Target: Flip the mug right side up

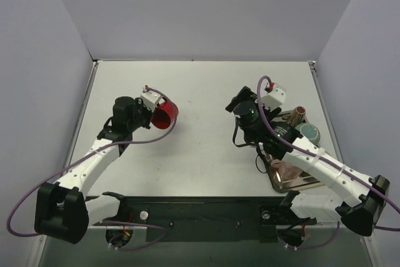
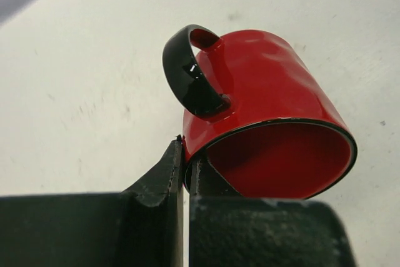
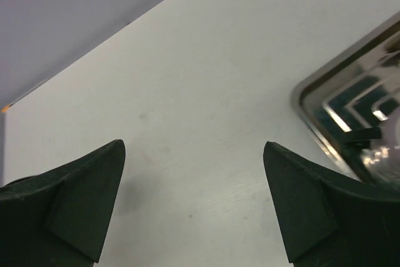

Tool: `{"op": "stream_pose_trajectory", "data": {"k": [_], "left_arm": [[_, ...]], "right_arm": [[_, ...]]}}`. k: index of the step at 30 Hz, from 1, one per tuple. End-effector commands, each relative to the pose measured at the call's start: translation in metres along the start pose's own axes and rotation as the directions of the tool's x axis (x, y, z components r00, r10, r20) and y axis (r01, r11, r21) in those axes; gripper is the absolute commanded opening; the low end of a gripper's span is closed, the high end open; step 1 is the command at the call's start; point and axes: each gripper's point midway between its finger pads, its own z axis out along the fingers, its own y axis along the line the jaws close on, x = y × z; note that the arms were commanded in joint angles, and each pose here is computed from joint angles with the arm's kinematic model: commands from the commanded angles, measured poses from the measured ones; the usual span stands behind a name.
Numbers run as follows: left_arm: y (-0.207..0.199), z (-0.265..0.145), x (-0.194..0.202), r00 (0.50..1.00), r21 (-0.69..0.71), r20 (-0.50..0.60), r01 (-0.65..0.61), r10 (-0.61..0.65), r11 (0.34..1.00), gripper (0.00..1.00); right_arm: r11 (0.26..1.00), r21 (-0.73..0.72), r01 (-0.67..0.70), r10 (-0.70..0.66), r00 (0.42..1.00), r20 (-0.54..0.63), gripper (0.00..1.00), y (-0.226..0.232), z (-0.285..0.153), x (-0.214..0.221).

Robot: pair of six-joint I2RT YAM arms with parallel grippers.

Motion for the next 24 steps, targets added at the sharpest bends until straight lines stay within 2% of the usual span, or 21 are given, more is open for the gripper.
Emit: {"op": "stream_pose_trajectory", "data": {"k": [1,2,3,6,7,8,9,10,11,12,13,14,15,16,17,18,19,21,23,24], "left_arm": [[0.021,-0.009,0.026,0.953,0.054,-0.248,0.192,-0.173,0.98,0.0],[0.029,-0.005,0.024,0.942,0.071,-0.282,0.21,-0.183,0.975,0.0],[0.036,-0.013,0.04,0.907,0.056,-0.356,0.259,-0.224,0.964,0.0],[0.066,-0.007,0.052,0.856,0.025,-0.435,0.321,-0.279,0.947,0.0],[0.08,-0.012,0.069,0.809,-0.016,-0.485,0.372,-0.332,0.928,0.0],[0.094,-0.01,0.06,0.814,-0.025,-0.474,0.368,-0.335,0.93,0.0],[0.098,-0.014,0.078,0.76,-0.046,-0.53,0.417,-0.376,0.908,0.0],[0.112,-0.011,0.07,0.767,-0.05,-0.522,0.409,-0.373,0.911,0.0],[0.111,-0.014,0.083,0.72,-0.056,-0.571,0.445,-0.395,0.894,0.0],[0.122,-0.012,0.079,0.724,-0.055,-0.571,0.435,-0.386,0.899,0.0],[0.124,-0.013,0.091,0.682,-0.073,-0.607,0.463,-0.408,0.883,0.0],[0.132,-0.01,0.088,0.683,-0.074,-0.607,0.458,-0.405,0.886,0.0],[0.133,-0.011,0.102,0.642,-0.084,-0.649,0.471,-0.407,0.878,0.0],[0.14,-0.009,0.102,0.642,-0.092,-0.651,0.463,-0.405,0.882,0.0],[0.141,-0.008,0.113,0.612,-0.107,-0.683,0.457,-0.399,0.883,0.0],[0.145,-0.006,0.113,0.614,-0.112,-0.683,0.448,-0.396,0.887,0.0],[0.147,-0.006,0.122,0.59,-0.122,-0.704,0.446,-0.394,0.887,0.0],[0.148,-0.004,0.127,0.577,-0.124,-0.719,0.442,-0.387,0.888,0.0],[0.15,-0.002,0.128,0.573,-0.126,-0.724,0.438,-0.384,0.89,0.05],[0.151,-0.001,0.128,0.575,-0.125,-0.723,0.435,-0.383,0.892,0.13]], "right_arm": [[0.93,0.315,0.191,-0.234,0.967,0.104,0.9,-0.089,0.006,-0.026],[0.915,0.34,0.216,-0.26,0.962,0.089,0.91,-0.095,0.009,-0.023],[0.894,0.371,0.251,-0.296,0.953,0.068,0.95,-0.103,0.009,-0.021],[0.853,0.439,0.283,-0.34,0.939,0.054,0.96,-0.115,0.012,-0.018],[0.857,0.449,0.253,-0.314,0.947,0.065,0.96,-0.118,0.013,-0.016],[0.854,0.461,0.243,-0.308,0.949,0.07,0.96,-0.122,0.015,-0.011],[0.861,0.47,0.195,-0.269,0.958,0.094,0.94,-0.125,0.015,-0.009],[0.857,0.486,0.168,-0.252,0.961,0.113,0.91,-0.131,0.016,-0.005],[0.869,0.485,0.097,-0.192,0.97,0.15,0.87,-0.132,0.017,-0.003],[0.864,0.496,0.084,-0.187,0.969,0.16,0.86,-0.138,0.019,0.002],[0.869,0.493,0.029,-0.14,0.972,0.188,0.85,-0.14,0.021,0.004],[0.863,0.504,0.027,-0.145,0.97,0.197,0.82,-0.145,0.023,0.009],[0.865,0.501,-0.017,-0.109,0.969,0.222,0.79,-0.146,0.024,0.012],[0.863,0.503,-0.045,-0.091,0.966,0.243,0.77,-0.148,0.027,0.015],[0.857,0.513,-0.05,-0.09,0.965,0.244,0.77,-0.151,0.029,0.016],[0.851,0.523,-0.051,-0.088,0.967,0.238,0.77,-0.152,0.032,0.022],[0.84,0.54,-0.048,-0.094,0.969,0.231,0.77,-0.155,0.036,0.025],[0.824,0.564,-0.058,-0.083,0.972,0.222,0.77,-0.162,0.04,0.03],[0.81,0.583,-0.065,-0.085,0.97,0.226,0.77,-0.169,0.042,0.033],[0.805,0.587,-0.086,-0.069,0.969,0.236,0.77,-0.172,0.044,0.034]]}}
